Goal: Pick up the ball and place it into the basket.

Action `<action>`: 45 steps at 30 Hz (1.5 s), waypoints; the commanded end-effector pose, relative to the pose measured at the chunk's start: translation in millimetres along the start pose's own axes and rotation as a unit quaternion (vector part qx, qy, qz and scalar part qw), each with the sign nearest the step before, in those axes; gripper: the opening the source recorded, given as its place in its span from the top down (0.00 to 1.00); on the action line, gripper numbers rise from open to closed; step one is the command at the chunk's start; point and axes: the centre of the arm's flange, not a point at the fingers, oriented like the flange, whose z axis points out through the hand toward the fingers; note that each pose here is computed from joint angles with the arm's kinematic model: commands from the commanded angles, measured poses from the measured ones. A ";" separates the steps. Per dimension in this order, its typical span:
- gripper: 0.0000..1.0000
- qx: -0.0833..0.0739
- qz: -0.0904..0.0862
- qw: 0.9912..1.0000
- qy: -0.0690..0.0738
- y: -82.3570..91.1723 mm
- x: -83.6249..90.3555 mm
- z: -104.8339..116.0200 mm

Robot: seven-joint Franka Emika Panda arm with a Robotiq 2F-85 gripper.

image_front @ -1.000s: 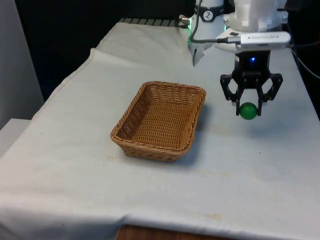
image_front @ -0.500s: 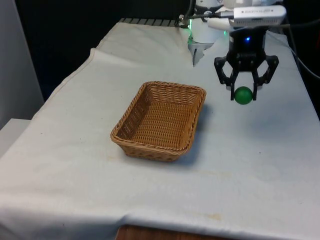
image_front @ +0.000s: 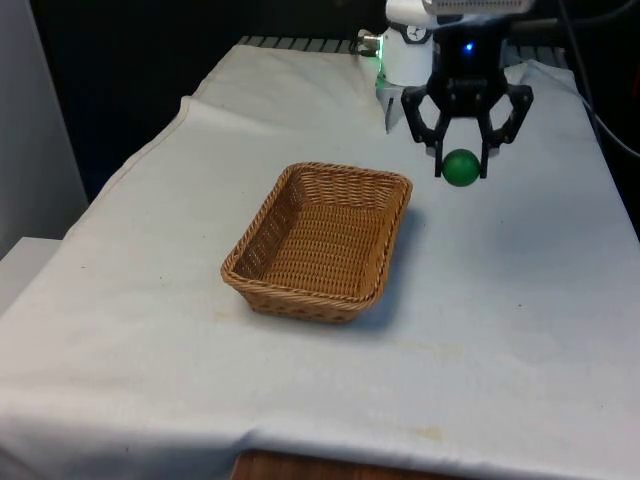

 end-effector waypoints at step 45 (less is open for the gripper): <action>1.00 -0.029 0.024 0.999 0.015 81.8 -36.6 6.2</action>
